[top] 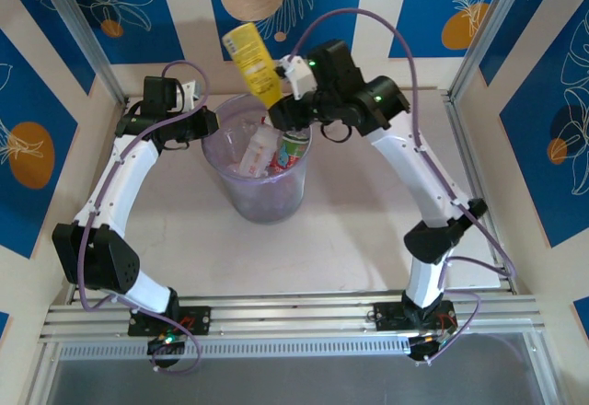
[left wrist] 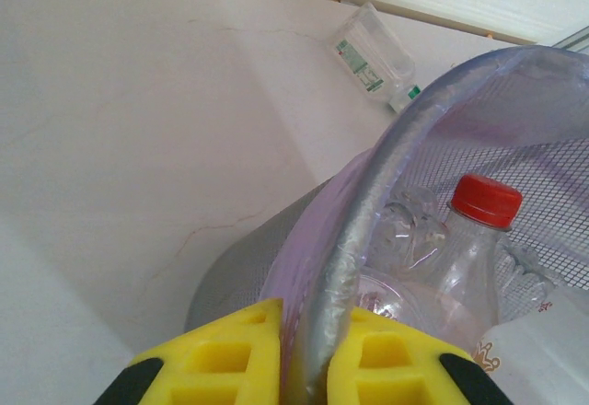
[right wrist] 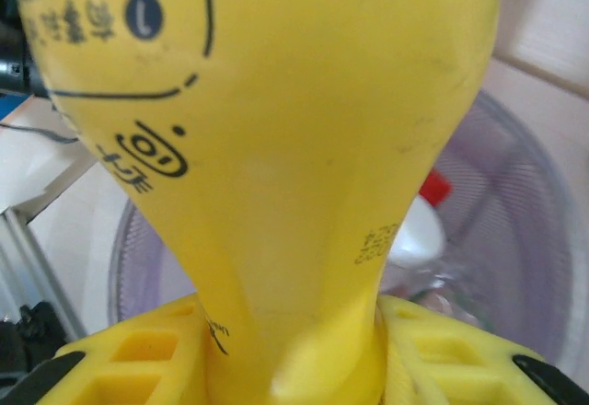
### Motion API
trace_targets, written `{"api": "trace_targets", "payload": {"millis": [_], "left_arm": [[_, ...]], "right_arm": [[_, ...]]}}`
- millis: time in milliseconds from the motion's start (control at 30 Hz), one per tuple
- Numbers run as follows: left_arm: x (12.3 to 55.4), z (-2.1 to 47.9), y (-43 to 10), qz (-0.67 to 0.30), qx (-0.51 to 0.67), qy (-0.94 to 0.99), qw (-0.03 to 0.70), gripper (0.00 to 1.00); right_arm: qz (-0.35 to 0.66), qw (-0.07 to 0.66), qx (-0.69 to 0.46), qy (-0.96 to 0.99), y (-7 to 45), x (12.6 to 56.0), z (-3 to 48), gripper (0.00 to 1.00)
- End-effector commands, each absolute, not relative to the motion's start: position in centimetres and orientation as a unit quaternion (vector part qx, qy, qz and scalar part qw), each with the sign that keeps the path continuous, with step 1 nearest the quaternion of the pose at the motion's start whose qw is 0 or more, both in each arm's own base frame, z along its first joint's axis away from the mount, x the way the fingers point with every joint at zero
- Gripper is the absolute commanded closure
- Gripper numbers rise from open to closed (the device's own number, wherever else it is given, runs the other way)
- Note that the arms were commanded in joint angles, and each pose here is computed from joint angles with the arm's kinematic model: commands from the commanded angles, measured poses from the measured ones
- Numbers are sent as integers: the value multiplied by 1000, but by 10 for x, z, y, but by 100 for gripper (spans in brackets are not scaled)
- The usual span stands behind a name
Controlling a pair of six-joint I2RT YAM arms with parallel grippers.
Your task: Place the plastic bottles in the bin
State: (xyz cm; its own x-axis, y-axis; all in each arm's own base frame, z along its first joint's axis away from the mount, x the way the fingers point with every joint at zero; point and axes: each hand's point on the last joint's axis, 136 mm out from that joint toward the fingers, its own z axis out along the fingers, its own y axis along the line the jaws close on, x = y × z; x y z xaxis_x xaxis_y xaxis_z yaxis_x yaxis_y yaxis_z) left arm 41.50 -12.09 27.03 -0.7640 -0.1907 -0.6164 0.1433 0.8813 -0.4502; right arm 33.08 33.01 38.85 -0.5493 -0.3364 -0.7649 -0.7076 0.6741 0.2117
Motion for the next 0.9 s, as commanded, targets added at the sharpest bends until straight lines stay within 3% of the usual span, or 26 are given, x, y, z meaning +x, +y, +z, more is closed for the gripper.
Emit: {"api": "trace_targets", "payload": {"millis": [0, 433, 533, 700, 867], "left_arm": [[413, 238, -121, -241, -29, 924, 296, 100], [412, 244, -118, -233, -28, 924, 303, 100], [413, 243, -118, -231, -29, 924, 303, 100], [414, 243, -118, -232, -29, 924, 302, 100], [415, 242, -117, -230, -31, 925, 302, 100]], "right_arm": [[262, 287, -331, 860, 354, 318, 350, 71], [274, 226, -321, 878, 369, 296, 308, 67], [272, 226, -312, 882, 360, 293, 306, 61], [270, 233, -306, 883, 347, 290, 313, 41], [278, 246, -298, 879, 336, 296, 327, 35]]}}
